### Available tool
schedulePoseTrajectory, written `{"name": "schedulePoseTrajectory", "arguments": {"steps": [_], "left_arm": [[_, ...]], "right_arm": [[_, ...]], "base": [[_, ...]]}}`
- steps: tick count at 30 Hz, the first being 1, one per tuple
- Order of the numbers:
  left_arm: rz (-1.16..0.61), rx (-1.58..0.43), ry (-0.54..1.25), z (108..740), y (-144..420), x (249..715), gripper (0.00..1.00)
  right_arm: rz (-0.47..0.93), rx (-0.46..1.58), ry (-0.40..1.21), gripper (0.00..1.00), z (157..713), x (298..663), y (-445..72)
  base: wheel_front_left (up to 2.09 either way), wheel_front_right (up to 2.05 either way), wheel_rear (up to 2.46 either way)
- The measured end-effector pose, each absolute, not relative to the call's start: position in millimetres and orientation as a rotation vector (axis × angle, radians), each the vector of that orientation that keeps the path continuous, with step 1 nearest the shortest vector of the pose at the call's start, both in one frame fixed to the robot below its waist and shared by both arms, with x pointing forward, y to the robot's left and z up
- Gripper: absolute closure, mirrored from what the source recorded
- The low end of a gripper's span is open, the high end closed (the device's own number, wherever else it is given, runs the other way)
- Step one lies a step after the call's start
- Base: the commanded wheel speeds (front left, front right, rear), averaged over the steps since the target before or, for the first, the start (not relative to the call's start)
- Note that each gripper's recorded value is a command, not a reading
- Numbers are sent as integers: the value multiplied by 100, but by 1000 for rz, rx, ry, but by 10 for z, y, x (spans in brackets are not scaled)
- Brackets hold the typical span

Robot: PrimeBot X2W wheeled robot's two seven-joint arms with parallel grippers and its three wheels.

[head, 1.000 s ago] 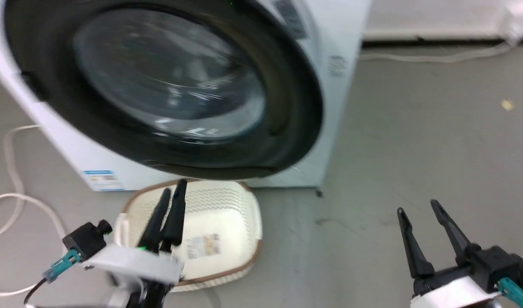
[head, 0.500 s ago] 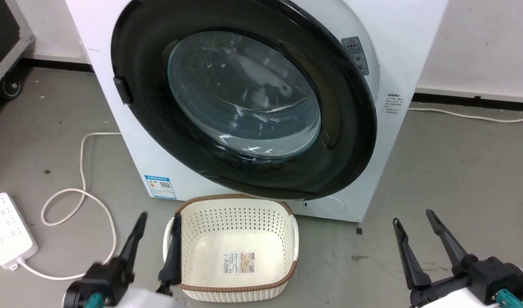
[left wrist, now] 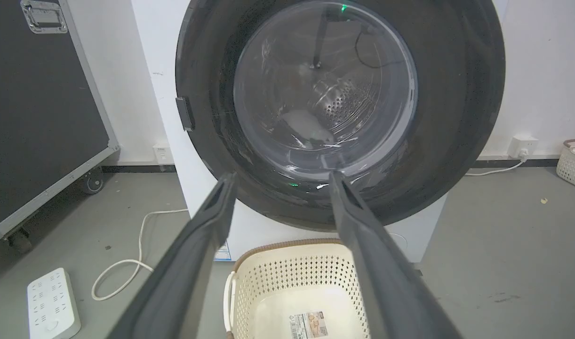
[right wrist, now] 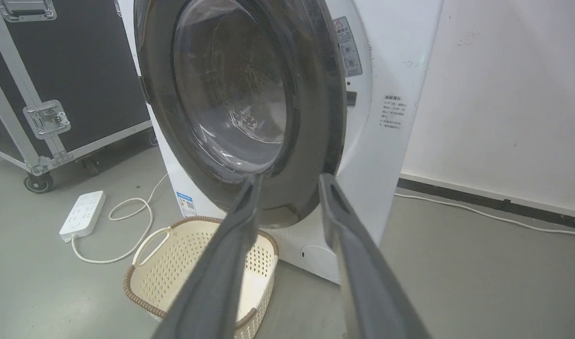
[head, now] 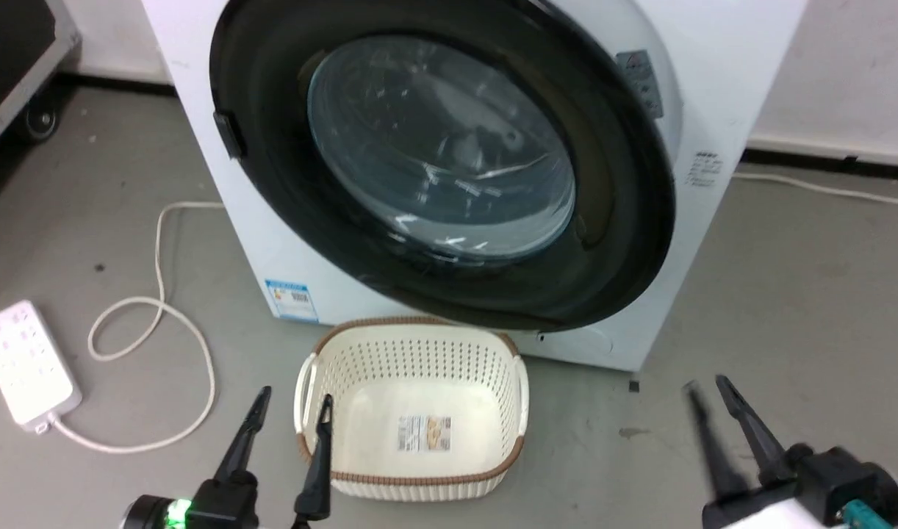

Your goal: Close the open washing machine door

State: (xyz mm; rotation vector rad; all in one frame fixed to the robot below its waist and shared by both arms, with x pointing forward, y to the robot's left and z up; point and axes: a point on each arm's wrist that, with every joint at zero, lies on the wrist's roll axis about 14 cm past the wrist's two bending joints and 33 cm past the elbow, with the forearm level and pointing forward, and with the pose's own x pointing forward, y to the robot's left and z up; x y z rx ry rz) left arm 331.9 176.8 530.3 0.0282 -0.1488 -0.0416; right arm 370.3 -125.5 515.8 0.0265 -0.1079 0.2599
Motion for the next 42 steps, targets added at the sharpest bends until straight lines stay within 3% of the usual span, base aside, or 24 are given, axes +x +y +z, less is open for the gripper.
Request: {"name": "schedulePoseTrajectory", "arguments": {"steps": [6,13,21,31,42], "left_arm": [[-45,17,-98,5145,1715,3435,0],[-23,9,-45,4975,1730,3630,0],[26,31,15,4784,1845,3723,0],[68,34,42,4695,1923,3794,0],[77,34,30,4728,1940,3826,0]], "right_arm": [[361,2,-100,100,5116,3945,-1052],[534,-85,-86,100,5141,4609,-781],[558,-121,-25,100,5073,5427,-756],[493,-84,52,100,4922,6031,-884],[439,-62,62,100,4913,6202,-943]], "base": [[0,0,0],[0,0,0],[0,0,0],[0,0,0],[0,0,0]]}}
